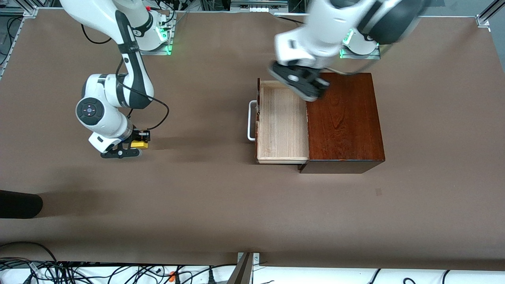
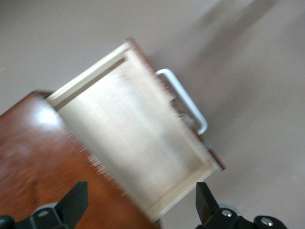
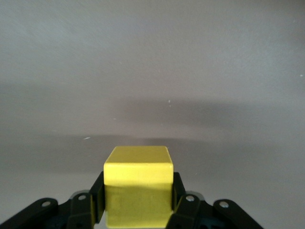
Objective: Open drawer, take yellow block, close drawer
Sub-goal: 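Set the cube down with the right gripper while the left gripper reaches the drawer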
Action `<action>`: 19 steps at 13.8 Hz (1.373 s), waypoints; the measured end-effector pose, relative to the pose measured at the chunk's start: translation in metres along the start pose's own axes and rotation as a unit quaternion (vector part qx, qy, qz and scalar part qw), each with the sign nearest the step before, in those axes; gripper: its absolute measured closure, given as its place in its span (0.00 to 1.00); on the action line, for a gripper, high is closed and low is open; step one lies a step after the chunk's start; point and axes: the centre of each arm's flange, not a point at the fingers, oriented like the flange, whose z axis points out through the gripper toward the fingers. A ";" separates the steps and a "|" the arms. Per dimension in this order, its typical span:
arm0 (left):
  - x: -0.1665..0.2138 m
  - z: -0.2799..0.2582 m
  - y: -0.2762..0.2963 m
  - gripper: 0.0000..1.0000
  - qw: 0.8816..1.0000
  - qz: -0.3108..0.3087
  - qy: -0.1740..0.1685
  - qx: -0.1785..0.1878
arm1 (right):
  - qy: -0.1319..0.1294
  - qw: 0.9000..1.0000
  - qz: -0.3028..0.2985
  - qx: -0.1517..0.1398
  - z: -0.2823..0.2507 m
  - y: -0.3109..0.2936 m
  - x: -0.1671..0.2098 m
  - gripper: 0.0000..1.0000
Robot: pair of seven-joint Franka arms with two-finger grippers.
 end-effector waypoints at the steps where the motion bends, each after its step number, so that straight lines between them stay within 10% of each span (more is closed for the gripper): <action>1: 0.008 0.016 0.030 0.00 1.000 0.022 0.007 0.011 | 0.003 1.000 -0.002 -0.005 0.012 0.001 -0.004 0.44; 5: 0.032 0.077 0.095 0.00 0.991 0.134 0.009 0.029 | -0.002 0.999 0.002 0.037 0.041 0.002 -0.009 0.44; 9: 0.048 0.129 0.098 0.00 0.954 0.298 -0.020 0.027 | 0.002 0.998 -0.014 0.065 0.051 0.019 -0.008 0.44; 14: 0.061 0.214 0.097 0.00 0.909 0.414 -0.046 0.028 | 0.009 0.998 -0.014 0.067 0.043 0.019 -0.002 0.02; 19: 0.064 0.265 0.107 0.00 0.891 0.449 -0.061 0.036 | -0.038 0.993 0.002 0.112 -0.037 0.037 0.027 0.00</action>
